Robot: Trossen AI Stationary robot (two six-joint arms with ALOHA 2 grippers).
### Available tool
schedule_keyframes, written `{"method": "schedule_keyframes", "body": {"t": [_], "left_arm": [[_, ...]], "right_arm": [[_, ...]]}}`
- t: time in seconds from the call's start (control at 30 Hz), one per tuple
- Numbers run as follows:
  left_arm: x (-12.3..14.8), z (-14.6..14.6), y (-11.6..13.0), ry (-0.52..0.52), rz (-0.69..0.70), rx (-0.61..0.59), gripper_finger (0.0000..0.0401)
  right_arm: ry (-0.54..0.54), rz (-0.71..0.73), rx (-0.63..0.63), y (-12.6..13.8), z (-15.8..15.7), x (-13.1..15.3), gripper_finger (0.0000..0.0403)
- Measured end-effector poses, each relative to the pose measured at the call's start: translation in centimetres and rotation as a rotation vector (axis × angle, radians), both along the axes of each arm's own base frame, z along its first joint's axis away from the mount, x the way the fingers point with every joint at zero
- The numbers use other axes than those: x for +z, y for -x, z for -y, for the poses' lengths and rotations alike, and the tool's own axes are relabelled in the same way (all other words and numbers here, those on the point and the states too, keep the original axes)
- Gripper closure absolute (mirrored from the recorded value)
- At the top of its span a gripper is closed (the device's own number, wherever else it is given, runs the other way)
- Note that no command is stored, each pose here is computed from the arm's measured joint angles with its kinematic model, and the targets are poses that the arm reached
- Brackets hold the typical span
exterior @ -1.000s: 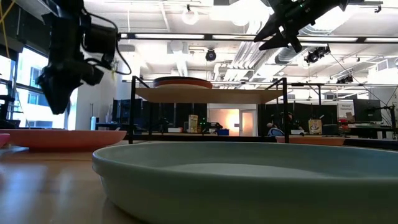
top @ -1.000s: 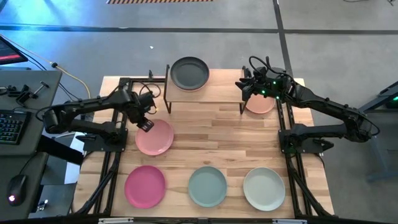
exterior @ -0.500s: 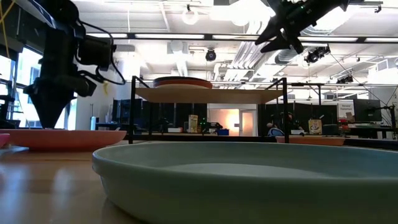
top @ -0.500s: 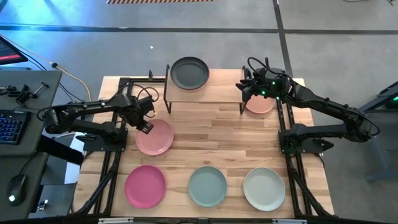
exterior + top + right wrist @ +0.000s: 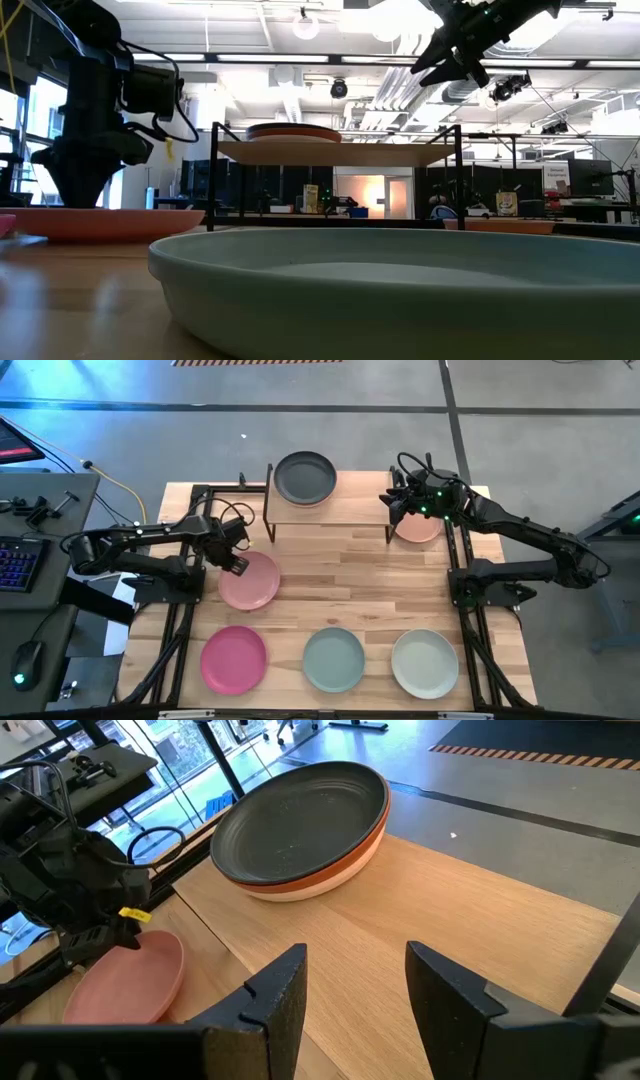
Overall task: Place and stack plates onto a shelf
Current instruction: Stack the light pink plate on top of the black plate on the shelf
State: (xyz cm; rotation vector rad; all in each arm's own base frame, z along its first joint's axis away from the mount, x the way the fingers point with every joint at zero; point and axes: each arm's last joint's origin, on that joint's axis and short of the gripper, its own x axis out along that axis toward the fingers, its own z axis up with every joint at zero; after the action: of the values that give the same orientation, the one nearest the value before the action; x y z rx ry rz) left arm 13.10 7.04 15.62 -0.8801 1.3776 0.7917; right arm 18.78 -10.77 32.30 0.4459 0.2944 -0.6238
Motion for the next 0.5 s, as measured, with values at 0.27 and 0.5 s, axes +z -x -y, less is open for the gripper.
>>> {"method": "schedule_keyframes", "body": {"t": [0.27,0.5], "left_arm": [[-0.25,-0.09,-0.13,0.002,-0.016,0.015,0.0359],[-0.45,-0.19,-0.32,0.012,-0.027,0.015,0.0395]], "right_arm": [[0.0,0.0,0.0,0.0,0.0,0.0,0.0251],[-0.003,-0.005,0.0,0.02,-0.01,-0.05,0.0251]]}}
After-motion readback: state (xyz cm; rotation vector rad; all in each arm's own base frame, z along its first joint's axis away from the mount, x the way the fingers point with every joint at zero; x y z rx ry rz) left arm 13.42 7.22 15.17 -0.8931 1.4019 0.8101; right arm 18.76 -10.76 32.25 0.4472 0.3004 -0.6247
